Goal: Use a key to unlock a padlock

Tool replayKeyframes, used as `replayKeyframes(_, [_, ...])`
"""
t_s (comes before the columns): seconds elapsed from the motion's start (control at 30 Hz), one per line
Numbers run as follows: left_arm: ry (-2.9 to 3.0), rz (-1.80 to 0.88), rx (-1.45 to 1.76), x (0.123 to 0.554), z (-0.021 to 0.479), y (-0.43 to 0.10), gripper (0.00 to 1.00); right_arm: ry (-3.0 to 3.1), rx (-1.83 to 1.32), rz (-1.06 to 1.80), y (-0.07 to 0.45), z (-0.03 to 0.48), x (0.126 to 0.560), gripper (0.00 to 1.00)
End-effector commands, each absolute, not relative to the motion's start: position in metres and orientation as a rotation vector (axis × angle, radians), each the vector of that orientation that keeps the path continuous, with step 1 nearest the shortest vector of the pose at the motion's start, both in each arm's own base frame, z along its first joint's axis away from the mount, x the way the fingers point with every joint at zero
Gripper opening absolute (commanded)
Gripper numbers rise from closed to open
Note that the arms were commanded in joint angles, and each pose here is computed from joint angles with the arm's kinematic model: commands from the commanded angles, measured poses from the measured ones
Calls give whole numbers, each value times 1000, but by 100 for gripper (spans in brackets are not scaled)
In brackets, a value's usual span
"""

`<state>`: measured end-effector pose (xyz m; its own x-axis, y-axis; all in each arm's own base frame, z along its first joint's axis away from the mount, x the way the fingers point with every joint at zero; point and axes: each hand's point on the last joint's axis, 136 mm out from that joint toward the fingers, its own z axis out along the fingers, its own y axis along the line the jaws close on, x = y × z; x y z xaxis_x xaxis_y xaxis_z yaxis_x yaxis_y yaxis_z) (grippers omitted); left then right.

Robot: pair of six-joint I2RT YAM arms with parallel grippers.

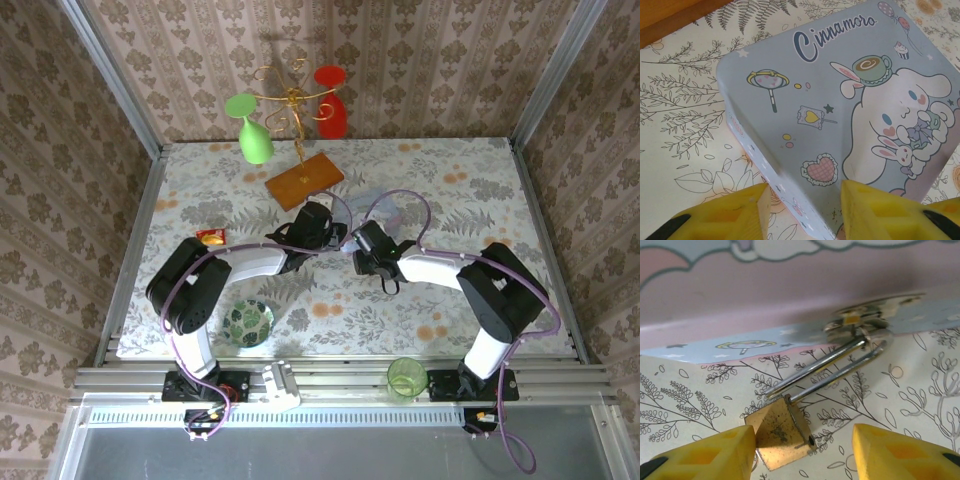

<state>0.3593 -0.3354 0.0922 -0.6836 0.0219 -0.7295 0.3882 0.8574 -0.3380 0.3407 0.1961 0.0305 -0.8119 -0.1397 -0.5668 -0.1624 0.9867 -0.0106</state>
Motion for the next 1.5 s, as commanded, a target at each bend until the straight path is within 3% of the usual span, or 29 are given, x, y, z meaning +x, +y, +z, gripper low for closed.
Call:
replayKeyframes(0.0, [2363,-526,319,348,64,-317,42,2516,-292,33,199,23,339,58])
replayKeyframes(0.2, [2369,-527,320,347,60,-316,42,2504,-319,-82,194,13,343,57])
replayKeyframes(0.53, [2375,-547,308,344,56,-317,42,2480,-401,-33,208,1,337,56])
replayKeyframes(0.7, [2376,-545,311,344,55,-318,42,2489,-325,-100,195,-7,335,44])
replayKeyframes(0.9, [2385,-525,281,344,46,-313,41,2457,-98,193,212,5,339,24])
replayKeyframes(1.0, [2394,-533,269,342,40,-313,41,2475,-39,70,199,-1,341,16])
replayKeyframes(1.13, [2404,-541,262,339,34,-312,40,2459,97,-2,175,-2,343,16])
replayKeyframes(1.47, [2416,-508,257,339,28,-307,37,2326,284,317,167,25,359,16])
